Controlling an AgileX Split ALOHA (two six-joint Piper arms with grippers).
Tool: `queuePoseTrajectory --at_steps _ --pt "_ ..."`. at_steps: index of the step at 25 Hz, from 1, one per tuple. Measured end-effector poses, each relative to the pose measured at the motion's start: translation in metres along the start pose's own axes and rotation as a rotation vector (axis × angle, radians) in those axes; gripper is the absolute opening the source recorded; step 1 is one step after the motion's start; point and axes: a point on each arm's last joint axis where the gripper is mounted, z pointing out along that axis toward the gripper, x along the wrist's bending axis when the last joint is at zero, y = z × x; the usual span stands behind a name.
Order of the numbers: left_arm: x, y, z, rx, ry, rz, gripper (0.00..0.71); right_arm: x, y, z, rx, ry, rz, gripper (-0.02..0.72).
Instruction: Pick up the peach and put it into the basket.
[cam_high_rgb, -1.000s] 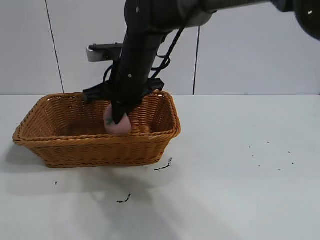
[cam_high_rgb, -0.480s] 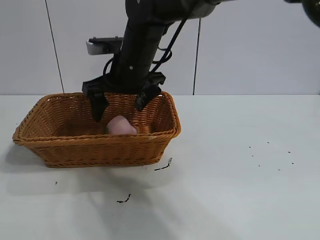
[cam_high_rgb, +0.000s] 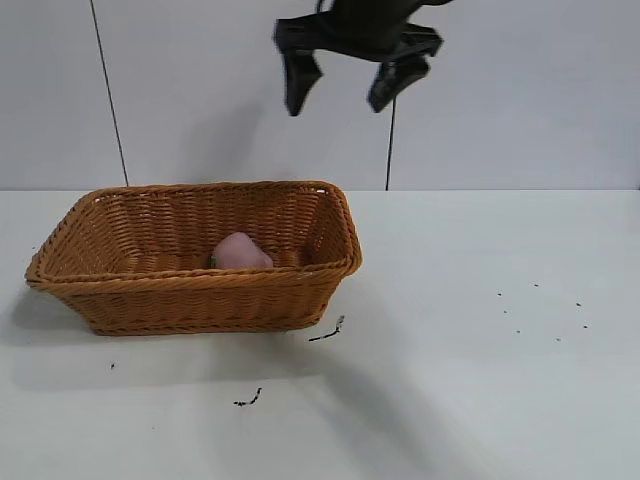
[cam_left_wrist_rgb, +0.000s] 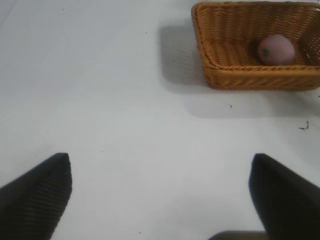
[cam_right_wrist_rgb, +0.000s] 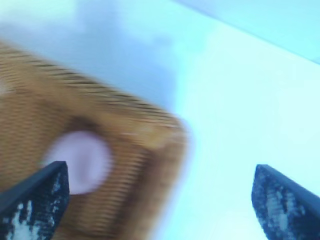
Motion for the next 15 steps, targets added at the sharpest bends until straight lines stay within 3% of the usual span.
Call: queuePoseTrajectory --at_steps 8,15 --pt "0.000 0.000 0.000 0.000 0.000 0.000 0.693 -0.149 -0.032 -0.019 0.093 -0.144 0.274 0.696" --pt "0.000 0.000 0.000 0.000 0.000 0.000 0.693 -0.166 -0.040 -0.042 0.121 -0.144 0.319 0.696"
